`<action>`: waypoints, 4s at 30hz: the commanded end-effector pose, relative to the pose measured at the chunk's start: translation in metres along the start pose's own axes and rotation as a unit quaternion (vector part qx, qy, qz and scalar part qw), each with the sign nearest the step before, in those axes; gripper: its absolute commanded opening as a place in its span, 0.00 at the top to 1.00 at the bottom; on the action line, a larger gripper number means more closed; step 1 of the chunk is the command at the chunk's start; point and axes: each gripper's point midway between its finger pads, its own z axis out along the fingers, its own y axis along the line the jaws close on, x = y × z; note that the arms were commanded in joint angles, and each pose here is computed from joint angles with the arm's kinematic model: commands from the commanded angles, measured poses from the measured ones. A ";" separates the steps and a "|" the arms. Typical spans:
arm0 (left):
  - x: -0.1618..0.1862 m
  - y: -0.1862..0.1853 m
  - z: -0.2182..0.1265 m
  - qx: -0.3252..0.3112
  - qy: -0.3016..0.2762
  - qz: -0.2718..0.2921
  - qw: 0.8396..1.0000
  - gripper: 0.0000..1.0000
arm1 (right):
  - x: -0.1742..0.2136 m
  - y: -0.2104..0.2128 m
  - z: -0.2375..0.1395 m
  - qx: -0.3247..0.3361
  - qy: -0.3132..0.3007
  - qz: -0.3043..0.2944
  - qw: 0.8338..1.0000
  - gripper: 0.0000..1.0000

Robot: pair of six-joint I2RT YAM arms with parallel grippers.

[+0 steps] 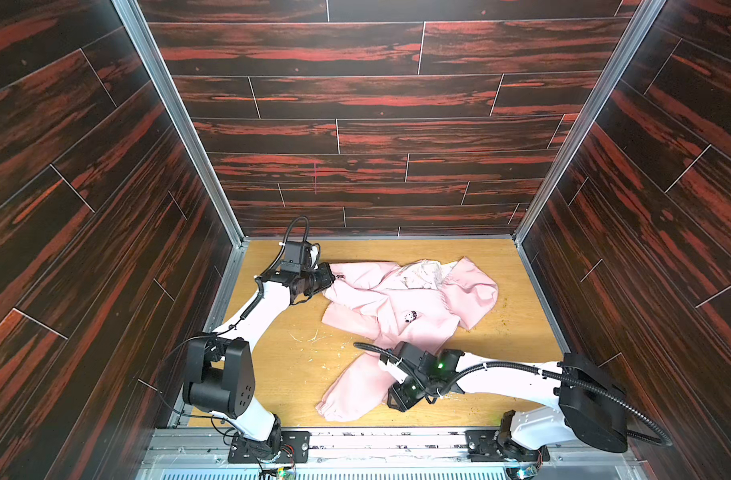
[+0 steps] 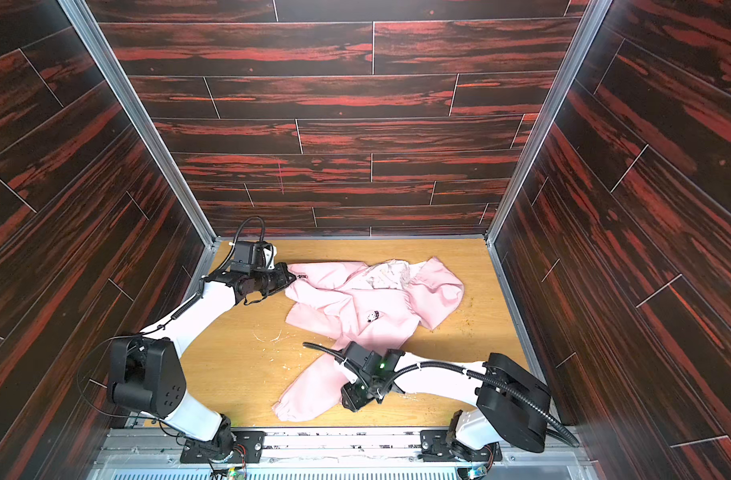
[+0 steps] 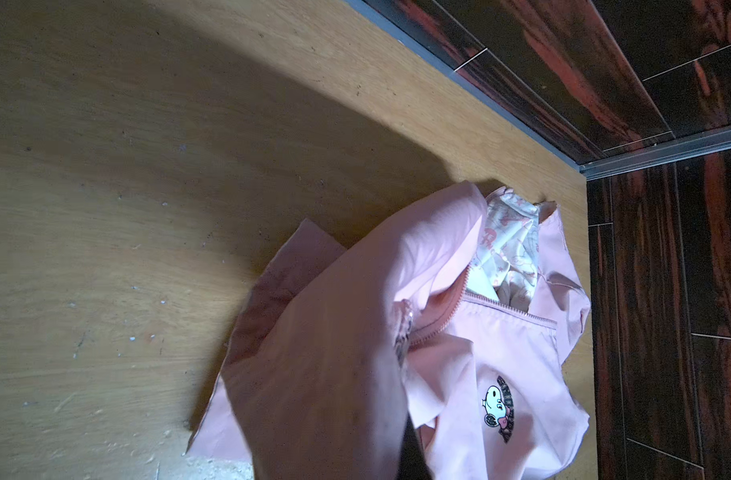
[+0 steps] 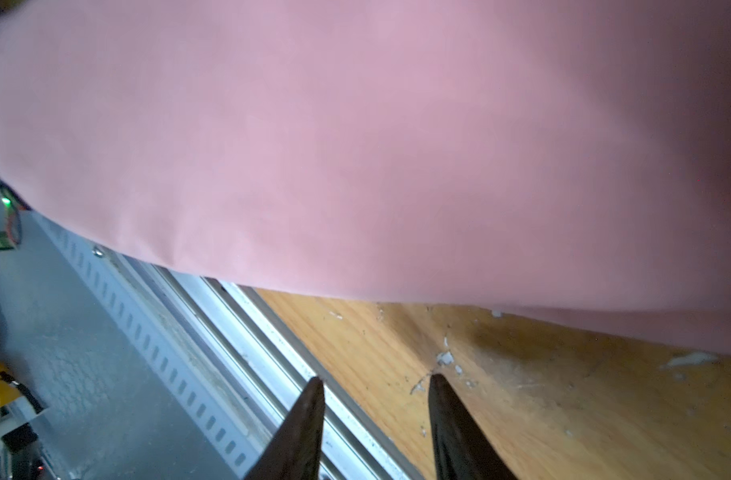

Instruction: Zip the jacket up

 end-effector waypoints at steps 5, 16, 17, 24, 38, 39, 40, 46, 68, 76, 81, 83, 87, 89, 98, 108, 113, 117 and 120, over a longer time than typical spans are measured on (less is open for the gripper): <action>-0.001 -0.015 -0.027 0.012 -0.003 0.016 1.000 1.00 | -0.026 0.000 0.032 0.007 -0.004 -0.011 1.000 0.57; -0.004 -0.022 -0.053 0.002 -0.016 0.027 1.000 1.00 | -0.143 -0.030 0.053 0.078 -0.092 0.027 0.992 0.60; -0.004 -0.020 -0.055 -0.003 -0.016 0.028 0.999 1.00 | -0.158 -0.042 0.049 0.097 -0.105 0.051 0.988 0.60; 0.009 -0.007 -0.056 -0.020 -0.010 0.016 1.000 1.00 | -0.223 -0.015 0.011 0.026 -0.179 0.042 0.983 0.66; 0.067 0.038 -0.035 -0.044 0.036 -0.021 0.998 1.00 | -0.272 -0.102 -0.196 0.170 -0.338 0.185 0.907 0.50; 0.069 0.039 -0.035 -0.044 0.038 -0.021 0.998 1.00 | -0.278 -0.109 -0.197 0.174 -0.339 0.191 0.905 0.47; 0.071 0.039 -0.034 -0.044 0.039 -0.021 0.998 1.00 | -0.284 -0.118 -0.197 0.177 -0.337 0.196 0.903 0.47; 0.077 0.042 -0.037 -0.042 0.040 -0.021 0.998 1.00 | -0.315 -0.178 -0.187 0.166 -0.304 0.285 0.894 0.42; 0.085 0.043 -0.045 -0.052 0.050 -0.018 0.997 1.00 | -0.363 -0.304 -0.088 0.123 -0.239 0.405 0.874 0.54; 0.087 0.045 -0.045 -0.057 0.055 -0.019 0.997 1.00 | -0.372 -0.306 -0.087 0.090 -0.247 0.395 0.880 0.85; 0.085 0.045 -0.043 -0.056 0.055 -0.018 0.997 1.00 | -0.375 -0.301 -0.089 0.081 -0.250 0.381 0.887 0.97; 0.085 0.045 -0.042 -0.056 0.056 -0.019 0.997 1.00 | -0.374 -0.300 -0.089 0.080 -0.249 0.381 0.887 0.88; 0.084 0.044 -0.041 -0.055 0.056 -0.018 0.997 1.00 | -0.368 -0.303 -0.087 0.094 -0.242 0.388 0.884 0.61; 0.083 0.044 -0.041 -0.055 0.055 -0.017 0.997 1.00 | -0.365 -0.305 -0.085 0.100 -0.237 0.391 0.884 0.60; 0.085 0.045 -0.041 -0.055 0.057 -0.018 0.997 1.00 | -0.346 -0.312 -0.071 0.134 -0.207 0.401 0.882 0.59; 0.086 0.046 -0.043 -0.056 0.055 -0.018 0.997 1.00 | -0.349 -0.308 -0.072 0.131 -0.210 0.387 0.888 0.62; 0.086 0.047 -0.041 -0.059 0.056 -0.018 0.997 1.00 | -0.360 -0.299 -0.074 0.101 -0.222 0.381 0.892 0.90; 0.086 0.052 -0.039 -0.063 0.053 -0.023 0.996 1.00 | -0.371 -0.289 -0.097 0.090 -0.249 0.364 0.893 1.00; 0.084 0.061 -0.038 -0.072 0.047 -0.034 0.996 1.00 | -0.378 -0.278 -0.127 0.081 -0.282 0.343 0.892 1.00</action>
